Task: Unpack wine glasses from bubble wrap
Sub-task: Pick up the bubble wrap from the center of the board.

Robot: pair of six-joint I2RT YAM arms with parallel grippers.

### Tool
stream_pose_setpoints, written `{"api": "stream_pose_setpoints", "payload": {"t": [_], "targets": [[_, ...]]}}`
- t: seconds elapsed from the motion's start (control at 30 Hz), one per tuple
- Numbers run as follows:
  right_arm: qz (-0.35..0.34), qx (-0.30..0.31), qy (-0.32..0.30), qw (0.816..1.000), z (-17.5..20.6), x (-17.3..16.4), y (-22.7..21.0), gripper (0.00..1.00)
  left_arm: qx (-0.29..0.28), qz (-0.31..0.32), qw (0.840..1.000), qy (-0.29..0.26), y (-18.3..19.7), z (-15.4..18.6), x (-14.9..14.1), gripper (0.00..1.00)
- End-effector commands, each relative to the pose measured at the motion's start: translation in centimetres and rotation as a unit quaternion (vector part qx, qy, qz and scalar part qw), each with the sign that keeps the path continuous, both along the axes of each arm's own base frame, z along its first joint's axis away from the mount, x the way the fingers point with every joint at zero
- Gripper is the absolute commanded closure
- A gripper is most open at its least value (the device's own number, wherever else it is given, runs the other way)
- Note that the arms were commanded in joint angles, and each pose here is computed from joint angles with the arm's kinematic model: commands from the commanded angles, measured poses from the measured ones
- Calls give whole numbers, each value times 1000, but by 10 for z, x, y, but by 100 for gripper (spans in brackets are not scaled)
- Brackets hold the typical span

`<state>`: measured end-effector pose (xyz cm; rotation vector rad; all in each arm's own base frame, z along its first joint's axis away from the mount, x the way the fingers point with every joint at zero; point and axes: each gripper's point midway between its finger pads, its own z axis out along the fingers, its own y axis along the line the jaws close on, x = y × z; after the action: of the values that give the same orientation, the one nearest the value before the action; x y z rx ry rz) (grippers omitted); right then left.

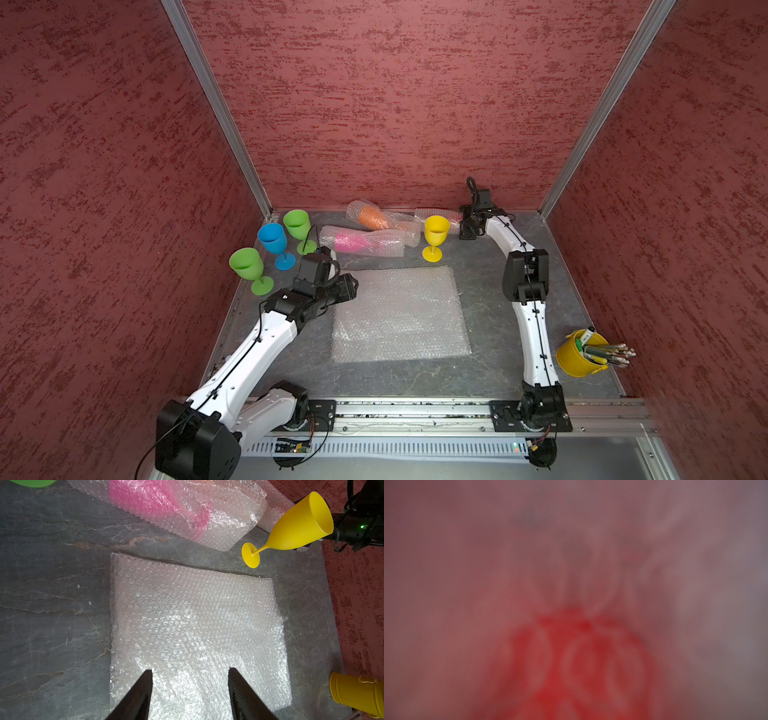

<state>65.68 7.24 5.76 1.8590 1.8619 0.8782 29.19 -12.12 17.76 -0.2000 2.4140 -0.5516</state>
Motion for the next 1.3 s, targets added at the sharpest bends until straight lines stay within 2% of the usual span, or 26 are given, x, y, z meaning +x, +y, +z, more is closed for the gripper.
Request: {"api": "stream_pose_setpoints", "payload": {"t": [0.0, 0.23, 0.4, 0.5, 0.57, 0.73, 0.8, 0.87, 1.0, 1.13, 1.27], "targets": [[-38, 13, -50, 998, 38, 11, -11, 10, 11, 10, 1000, 1, 6, -3, 0, 41], [-49, 37, -146, 987, 108, 28, -12, 12, 15, 14, 1000, -1, 9, -3, 0, 40], [-37, 35, -226, 973, 171, 37, -10, 13, 17, 15, 1000, -5, 10, -1, 0, 40], [-25, 26, -283, 959, 217, 38, -10, 13, 18, 17, 1000, -10, 11, 1, 0, 40], [-10, 16, -333, 943, 257, 35, -7, 15, 19, 17, 1000, -13, 12, 2, -1, 40], [85, -31, -459, 884, 356, 10, 21, 16, 21, 21, 999, -25, 15, 8, -2, 40], [149, -60, -501, 850, 390, -15, 45, 16, 20, 22, 999, -31, 16, 12, -3, 40], [213, -68, -536, 814, 409, -42, 71, 14, 19, 23, 999, -35, 16, 14, -3, 40], [335, -68, -594, 728, 418, -124, 122, 15, 14, 21, 999, -36, 15, 16, -3, 40], [433, -108, -588, 675, 391, -197, 161, 15, 11, 22, 999, -42, 15, 19, -5, 40], [529, -89, -559, 632, 344, -267, 202, 16, 10, 20, 999, -44, 14, 21, -5, 40]]}}
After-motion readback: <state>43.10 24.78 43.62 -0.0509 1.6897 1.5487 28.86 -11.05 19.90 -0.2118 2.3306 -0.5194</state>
